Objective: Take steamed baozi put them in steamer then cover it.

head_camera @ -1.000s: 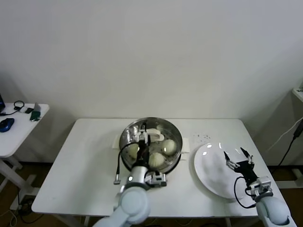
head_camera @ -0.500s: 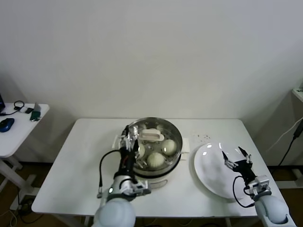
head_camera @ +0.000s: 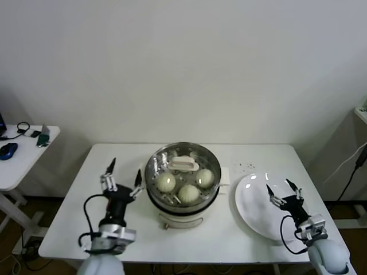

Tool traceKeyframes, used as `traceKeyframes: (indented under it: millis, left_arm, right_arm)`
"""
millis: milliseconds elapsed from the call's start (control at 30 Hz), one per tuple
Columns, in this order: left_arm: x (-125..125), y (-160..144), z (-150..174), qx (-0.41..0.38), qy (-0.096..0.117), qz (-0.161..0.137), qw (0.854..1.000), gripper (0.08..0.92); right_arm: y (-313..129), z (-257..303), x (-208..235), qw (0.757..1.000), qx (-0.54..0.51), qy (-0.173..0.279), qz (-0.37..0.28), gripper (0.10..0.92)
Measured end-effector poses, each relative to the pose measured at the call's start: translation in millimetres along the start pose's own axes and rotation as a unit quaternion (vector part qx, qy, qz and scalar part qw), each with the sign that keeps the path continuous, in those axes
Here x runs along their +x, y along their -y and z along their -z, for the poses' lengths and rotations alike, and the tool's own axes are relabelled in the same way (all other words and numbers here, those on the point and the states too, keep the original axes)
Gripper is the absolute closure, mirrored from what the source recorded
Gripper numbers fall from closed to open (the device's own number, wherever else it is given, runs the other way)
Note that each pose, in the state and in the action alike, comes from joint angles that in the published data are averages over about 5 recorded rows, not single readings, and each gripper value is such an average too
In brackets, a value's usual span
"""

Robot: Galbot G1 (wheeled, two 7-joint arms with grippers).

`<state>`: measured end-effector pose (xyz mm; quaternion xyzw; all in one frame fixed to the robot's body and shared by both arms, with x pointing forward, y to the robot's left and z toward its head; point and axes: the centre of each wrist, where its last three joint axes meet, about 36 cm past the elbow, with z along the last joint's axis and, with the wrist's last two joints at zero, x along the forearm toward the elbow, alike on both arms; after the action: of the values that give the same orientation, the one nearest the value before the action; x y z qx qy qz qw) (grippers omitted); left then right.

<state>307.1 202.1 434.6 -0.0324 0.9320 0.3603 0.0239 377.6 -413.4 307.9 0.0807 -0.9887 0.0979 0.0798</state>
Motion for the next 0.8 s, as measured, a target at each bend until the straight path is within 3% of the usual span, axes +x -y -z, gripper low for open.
traceKeyframes:
  millis: [400,800]
  left_arm:
    - [28.9,-15.6,-86.1,0.200,-0.049,0.026,0.978,0.177]
    - [56.1,-9.4,-134.4,0.264,-0.064,0.040,0.962,0.177]
  right_arm:
    - [-5.0,-3.6,13.4,1.000,-0.008,0.010,0.000,0.200]
    - [-9.1,-6.0,22.5,1.000,-0.023,0.015,0.000,0.200]
